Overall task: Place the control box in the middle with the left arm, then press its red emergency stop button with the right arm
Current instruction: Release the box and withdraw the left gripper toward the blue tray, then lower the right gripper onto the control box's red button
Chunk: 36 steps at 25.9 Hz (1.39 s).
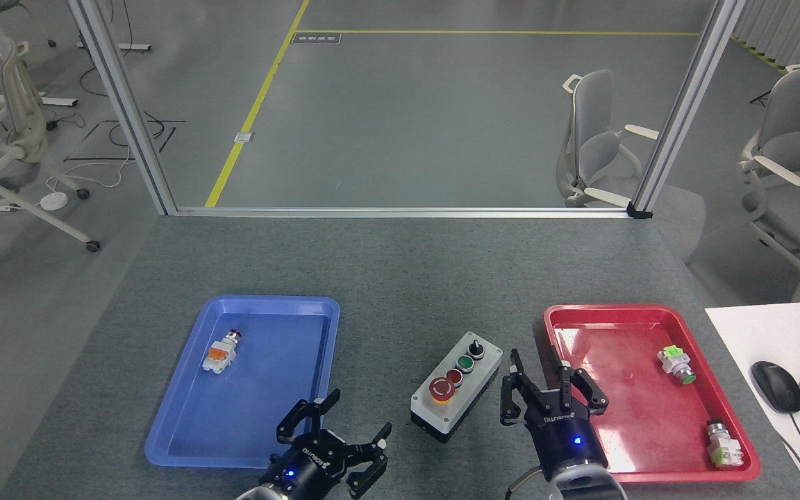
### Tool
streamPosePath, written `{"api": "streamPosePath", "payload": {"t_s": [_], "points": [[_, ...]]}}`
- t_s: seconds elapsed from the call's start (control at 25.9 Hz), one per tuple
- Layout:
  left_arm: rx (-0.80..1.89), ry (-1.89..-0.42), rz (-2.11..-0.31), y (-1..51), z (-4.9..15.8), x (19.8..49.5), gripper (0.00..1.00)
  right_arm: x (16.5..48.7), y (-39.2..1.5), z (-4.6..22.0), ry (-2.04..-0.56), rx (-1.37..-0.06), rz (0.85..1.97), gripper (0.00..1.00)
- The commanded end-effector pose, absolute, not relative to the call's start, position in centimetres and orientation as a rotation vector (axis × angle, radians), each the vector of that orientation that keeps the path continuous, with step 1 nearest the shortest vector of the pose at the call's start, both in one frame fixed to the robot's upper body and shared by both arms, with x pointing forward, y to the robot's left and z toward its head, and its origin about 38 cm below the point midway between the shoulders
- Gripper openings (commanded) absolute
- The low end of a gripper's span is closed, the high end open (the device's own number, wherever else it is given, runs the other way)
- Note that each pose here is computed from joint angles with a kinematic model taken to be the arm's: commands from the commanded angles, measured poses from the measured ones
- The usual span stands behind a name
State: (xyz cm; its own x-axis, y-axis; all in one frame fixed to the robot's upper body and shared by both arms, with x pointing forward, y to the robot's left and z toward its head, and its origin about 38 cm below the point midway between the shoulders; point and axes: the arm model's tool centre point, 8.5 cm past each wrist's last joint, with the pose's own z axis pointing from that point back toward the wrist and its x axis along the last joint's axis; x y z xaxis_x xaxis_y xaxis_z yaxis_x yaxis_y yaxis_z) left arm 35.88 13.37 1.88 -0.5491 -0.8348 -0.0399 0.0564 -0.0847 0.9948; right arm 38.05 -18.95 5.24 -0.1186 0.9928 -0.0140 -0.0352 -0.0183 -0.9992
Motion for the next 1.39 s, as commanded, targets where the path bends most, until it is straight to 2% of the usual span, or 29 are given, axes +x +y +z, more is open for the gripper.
{"api": "streamPosePath", "payload": {"t_s": [0.0,0.15,0.23,0.31,0.39,0.62,0.73,0.89,1.35], "points": [[0.955,-1.54,-1.608,18.6,4.6,35.8,0.99,37.8,-18.1,5.1,-1.288,-1.114,1.358,0.37],[1.116,-1.505,-1.436,26.0,8.0,37.9,0.99,37.7,-16.7,5.1,-1.321,-1.086,1.374,0.25],[1.199,-1.473,-1.341,29.8,9.7,38.9,0.99,37.6,-16.2,4.9,-1.339,-1.066,1.396,0.15],[1.247,-1.436,-1.256,32.3,10.5,39.7,0.99,37.4,-14.6,4.7,-1.367,-1.033,1.422,0.04],[1.267,-1.418,-1.204,33.2,11.1,41.0,0.99,37.3,-13.6,4.7,-1.371,-1.034,1.44,0.0],[1.313,-1.281,-1.036,35.0,10.8,43.2,0.99,37.4,-10.6,4.0,-1.388,-0.984,1.481,0.0],[1.299,-1.292,-1.016,34.3,10.6,43.3,0.99,37.5,-10.0,3.2,-1.375,-0.968,1.507,0.0],[1.298,-1.312,-1.016,34.0,10.7,43.3,0.99,37.5,-9.3,2.0,-1.348,-0.996,1.462,0.0],[1.314,-1.278,-1.03,34.9,10.2,43.0,0.99,36.8,-9.0,-1.8,-1.267,-0.949,1.523,0.0]]}}
